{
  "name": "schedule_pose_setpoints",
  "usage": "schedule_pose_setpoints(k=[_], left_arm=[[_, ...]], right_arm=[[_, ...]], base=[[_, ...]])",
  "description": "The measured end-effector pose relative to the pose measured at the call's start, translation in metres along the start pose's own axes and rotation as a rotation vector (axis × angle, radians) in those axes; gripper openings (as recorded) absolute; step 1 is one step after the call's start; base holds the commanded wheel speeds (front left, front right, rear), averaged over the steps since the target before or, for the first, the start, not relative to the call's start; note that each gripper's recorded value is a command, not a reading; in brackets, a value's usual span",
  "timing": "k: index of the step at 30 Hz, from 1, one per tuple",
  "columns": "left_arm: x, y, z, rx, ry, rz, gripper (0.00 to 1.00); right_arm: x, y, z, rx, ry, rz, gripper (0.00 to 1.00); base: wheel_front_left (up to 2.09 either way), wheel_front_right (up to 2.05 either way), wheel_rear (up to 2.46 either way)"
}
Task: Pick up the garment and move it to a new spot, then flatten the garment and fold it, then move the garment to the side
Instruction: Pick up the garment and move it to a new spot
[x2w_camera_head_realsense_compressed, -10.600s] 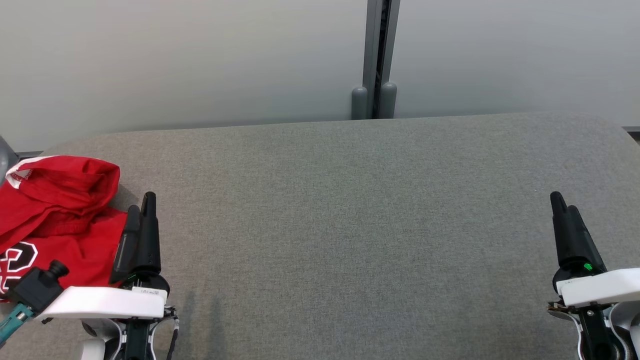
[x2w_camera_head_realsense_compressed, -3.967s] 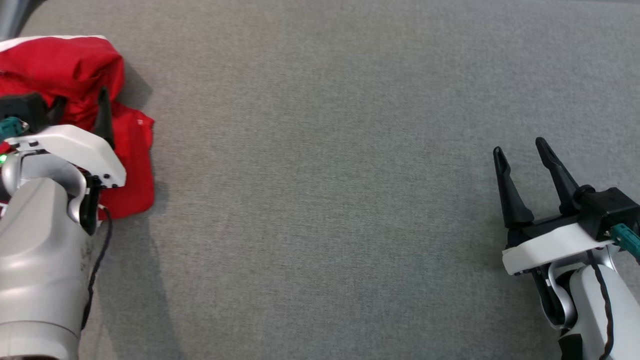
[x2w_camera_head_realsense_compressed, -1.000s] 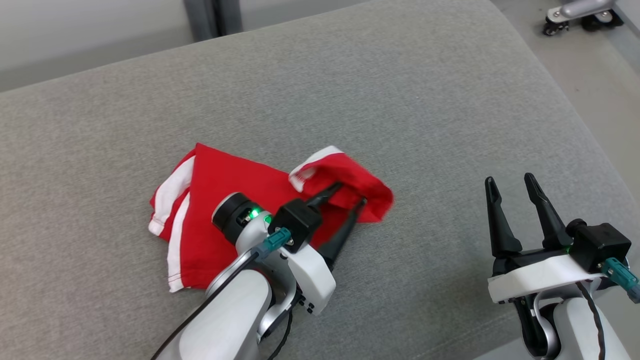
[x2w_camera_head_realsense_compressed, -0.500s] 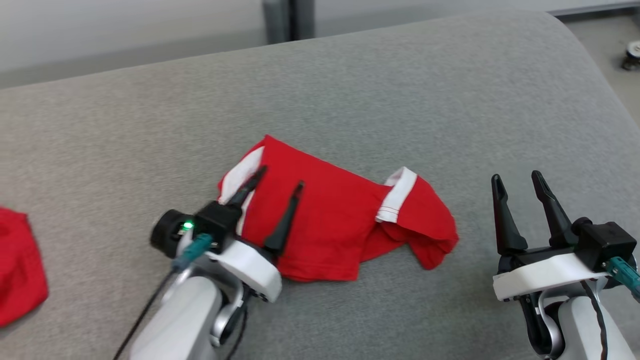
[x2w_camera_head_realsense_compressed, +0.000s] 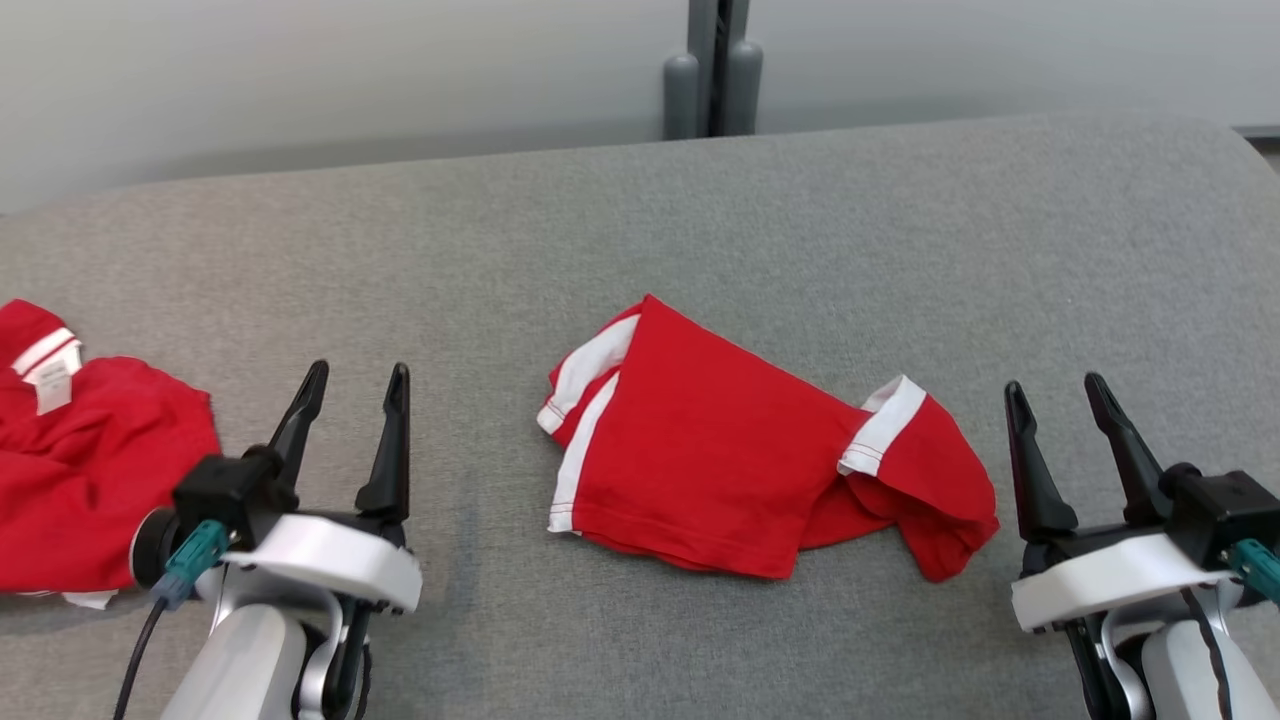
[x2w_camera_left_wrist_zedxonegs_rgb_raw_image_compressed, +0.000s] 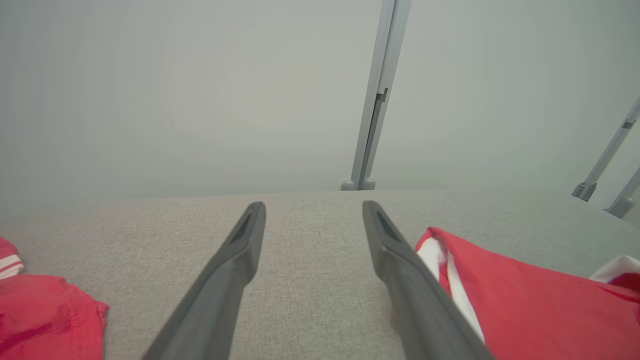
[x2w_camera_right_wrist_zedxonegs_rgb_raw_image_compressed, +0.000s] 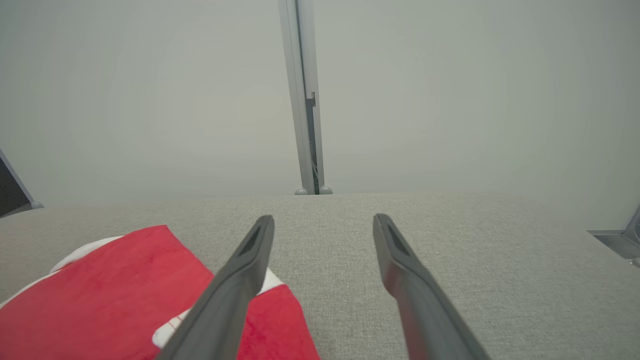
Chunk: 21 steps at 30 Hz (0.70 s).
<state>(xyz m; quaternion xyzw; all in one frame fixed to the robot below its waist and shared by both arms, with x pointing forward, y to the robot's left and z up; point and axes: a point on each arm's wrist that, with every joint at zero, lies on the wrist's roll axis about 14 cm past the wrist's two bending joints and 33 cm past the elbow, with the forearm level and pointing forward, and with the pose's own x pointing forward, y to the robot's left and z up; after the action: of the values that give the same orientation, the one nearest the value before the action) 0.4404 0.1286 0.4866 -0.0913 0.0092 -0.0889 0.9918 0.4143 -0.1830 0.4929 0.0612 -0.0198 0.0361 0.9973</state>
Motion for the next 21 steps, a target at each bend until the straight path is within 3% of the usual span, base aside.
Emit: schedule_pose_setpoints(k=[7,21], left_arm=[[-0.029,0.021,0.005,0.024,-0.009,0.069,1.00],[-0.063,0.022,0.002,0.047,0.002,0.081,1.00]], right_arm=[[-0.012,0.002,0.003,-0.009,-0.003,0.011,1.00],[-0.041,-0.003,0.010,-0.027,-0.007,-0.009,1.00]], base=[[0.00,0.00,0.00],[0.00,0.00,0.00]])
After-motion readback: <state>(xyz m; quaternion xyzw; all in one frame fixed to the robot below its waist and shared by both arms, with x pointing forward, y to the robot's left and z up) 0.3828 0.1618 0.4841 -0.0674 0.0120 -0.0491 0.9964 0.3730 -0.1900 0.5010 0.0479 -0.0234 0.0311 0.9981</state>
